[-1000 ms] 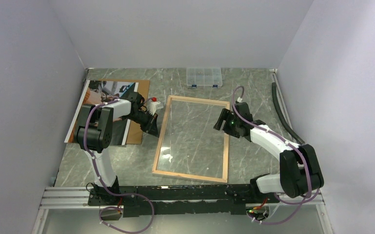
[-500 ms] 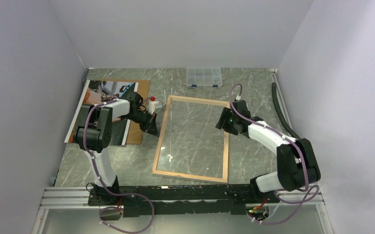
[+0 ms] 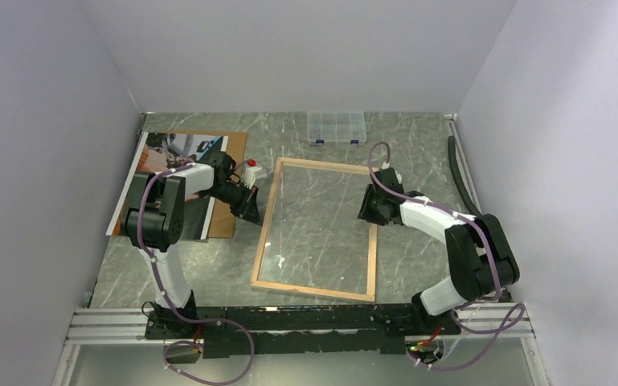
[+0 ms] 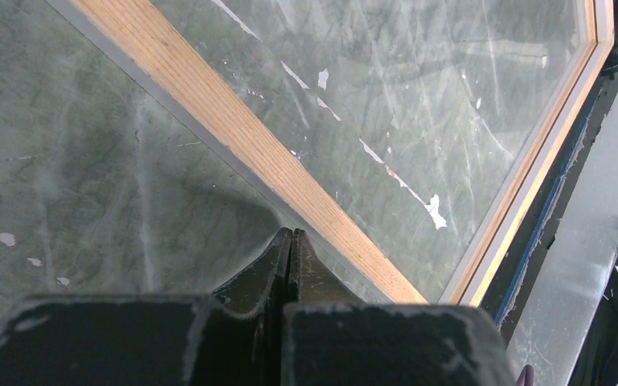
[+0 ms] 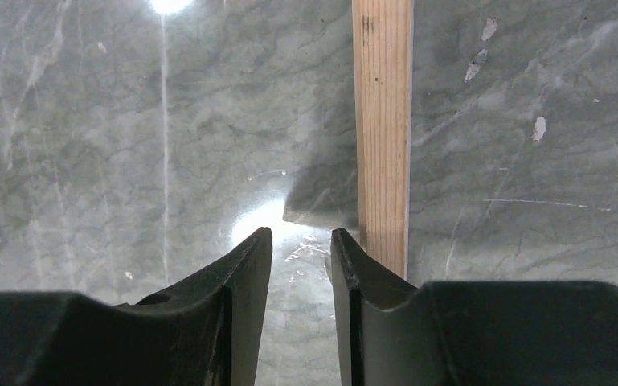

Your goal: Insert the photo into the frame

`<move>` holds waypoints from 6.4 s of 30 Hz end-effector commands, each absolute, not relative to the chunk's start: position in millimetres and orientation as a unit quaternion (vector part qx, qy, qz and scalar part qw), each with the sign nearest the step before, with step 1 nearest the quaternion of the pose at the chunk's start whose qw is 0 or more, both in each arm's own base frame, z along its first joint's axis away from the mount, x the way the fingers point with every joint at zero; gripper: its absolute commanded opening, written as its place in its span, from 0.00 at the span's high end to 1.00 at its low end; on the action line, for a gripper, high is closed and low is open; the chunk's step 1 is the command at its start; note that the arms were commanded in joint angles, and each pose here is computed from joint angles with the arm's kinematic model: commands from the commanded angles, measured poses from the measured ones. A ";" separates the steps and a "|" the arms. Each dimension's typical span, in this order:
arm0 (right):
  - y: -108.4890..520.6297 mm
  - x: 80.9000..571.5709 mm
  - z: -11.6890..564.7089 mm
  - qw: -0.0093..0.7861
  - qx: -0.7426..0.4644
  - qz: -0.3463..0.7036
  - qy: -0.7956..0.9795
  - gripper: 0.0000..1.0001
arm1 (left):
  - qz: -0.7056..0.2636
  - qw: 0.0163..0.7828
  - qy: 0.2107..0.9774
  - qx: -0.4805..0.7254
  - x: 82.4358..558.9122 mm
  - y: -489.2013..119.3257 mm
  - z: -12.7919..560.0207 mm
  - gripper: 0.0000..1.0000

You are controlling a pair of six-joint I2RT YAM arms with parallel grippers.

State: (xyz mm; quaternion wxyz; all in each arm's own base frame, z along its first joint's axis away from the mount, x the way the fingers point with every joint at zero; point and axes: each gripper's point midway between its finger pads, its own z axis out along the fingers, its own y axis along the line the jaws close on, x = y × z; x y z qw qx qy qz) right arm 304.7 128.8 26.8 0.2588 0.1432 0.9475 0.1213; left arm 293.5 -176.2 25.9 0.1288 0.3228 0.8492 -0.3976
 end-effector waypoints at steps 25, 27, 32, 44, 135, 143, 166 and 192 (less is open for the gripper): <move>107.6 306.8 74.7 0.302 0.175 0.158 0.924 0.04 | -0.367 0.140 0.834 0.388 272.9 -164.8 37.1 0.97; 109.9 304.7 64.5 0.283 0.180 0.176 0.926 0.04 | -0.355 0.131 0.833 0.404 265.5 -170.0 29.9 0.97; 122.2 305.1 58.1 0.260 0.178 0.215 0.924 0.03 | -0.349 0.117 0.834 0.412 259.3 -178.6 19.8 0.97; 129.3 329.9 66.3 0.253 0.203 0.252 0.912 0.04 | -0.321 0.130 0.848 0.401 305.0 -201.3 15.6 0.97; 477.9 360.6 55.8 0.263 -0.063 0.316 0.909 0.03 | 0.206 0.148 0.965 0.059 396.4 246.4 18.7 0.57; 459.2 315.6 93.5 0.236 -0.048 0.354 0.904 0.08 | 0.185 0.150 0.969 0.070 379.8 231.8 18.5 0.58; 513.6 274.4 62.4 0.064 -0.031 0.463 0.883 0.22 | 0.178 0.147 0.970 0.074 377.8 228.9 16.8 0.59; 544.5 285.8 89.5 0.048 0.031 0.565 0.823 0.43 | 0.156 0.146 0.973 0.083 374.1 220.2 13.8 0.61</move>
